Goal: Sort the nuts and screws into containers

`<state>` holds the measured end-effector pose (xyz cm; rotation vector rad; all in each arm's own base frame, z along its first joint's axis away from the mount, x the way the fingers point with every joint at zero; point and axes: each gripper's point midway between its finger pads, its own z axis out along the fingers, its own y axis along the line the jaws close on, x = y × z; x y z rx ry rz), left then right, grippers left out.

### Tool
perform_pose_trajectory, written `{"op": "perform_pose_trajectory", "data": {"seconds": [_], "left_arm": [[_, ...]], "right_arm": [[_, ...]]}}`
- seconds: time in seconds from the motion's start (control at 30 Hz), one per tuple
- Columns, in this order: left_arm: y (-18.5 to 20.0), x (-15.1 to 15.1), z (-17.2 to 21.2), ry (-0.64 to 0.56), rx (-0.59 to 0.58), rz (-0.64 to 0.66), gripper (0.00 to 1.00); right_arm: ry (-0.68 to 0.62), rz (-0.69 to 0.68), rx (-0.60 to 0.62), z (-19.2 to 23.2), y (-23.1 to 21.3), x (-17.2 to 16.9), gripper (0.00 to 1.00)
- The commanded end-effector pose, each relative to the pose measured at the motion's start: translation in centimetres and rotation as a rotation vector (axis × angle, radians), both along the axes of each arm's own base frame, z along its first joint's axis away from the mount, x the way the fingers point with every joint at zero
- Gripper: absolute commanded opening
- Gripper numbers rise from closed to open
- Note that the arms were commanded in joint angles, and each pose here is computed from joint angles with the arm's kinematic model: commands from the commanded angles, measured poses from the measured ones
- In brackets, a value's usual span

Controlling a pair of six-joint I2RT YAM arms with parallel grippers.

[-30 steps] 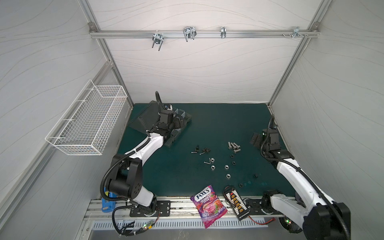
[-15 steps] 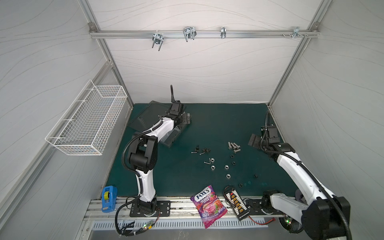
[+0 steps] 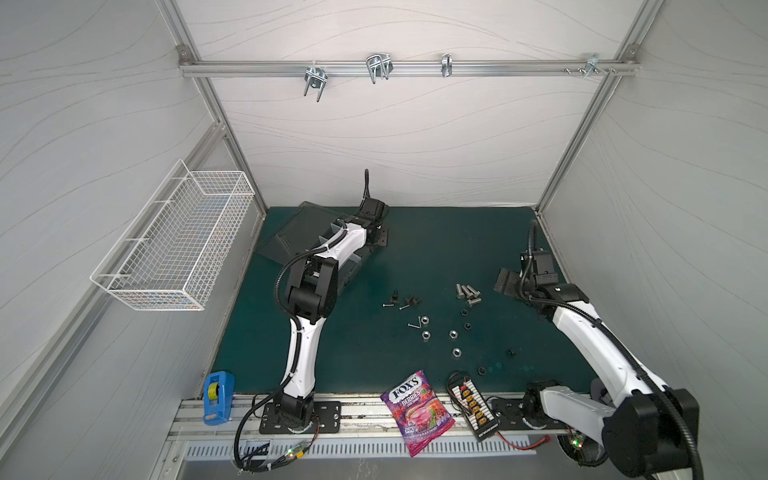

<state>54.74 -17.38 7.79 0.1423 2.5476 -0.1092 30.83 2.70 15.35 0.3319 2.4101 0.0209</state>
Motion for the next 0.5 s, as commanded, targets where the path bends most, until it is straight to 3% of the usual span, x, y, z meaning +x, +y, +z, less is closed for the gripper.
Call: {"op": "perform_pose_trajectory", "data": {"seconds": [0.0, 0.17, 0.47], "left_arm": [[-0.2, 0.2, -1.0, 0.048, 0.039, -0.044, 0.54], [-0.8, 0.4, -2.2, 0.088, 0.057, -0.097, 0.45], [-3.3, -0.3, -2.0, 0.071, 0.093, -0.274, 0.16]], "right_arm": [[0.005, 0.015, 0.005, 0.6, 0.5, 0.2, 0.99], [-0.002, 0.016, -0.005, 1.2, 0.5, 0.3, 0.99], [0.016, -0.001, -0.013, 1.3, 0.1, -0.3, 0.99]]}}
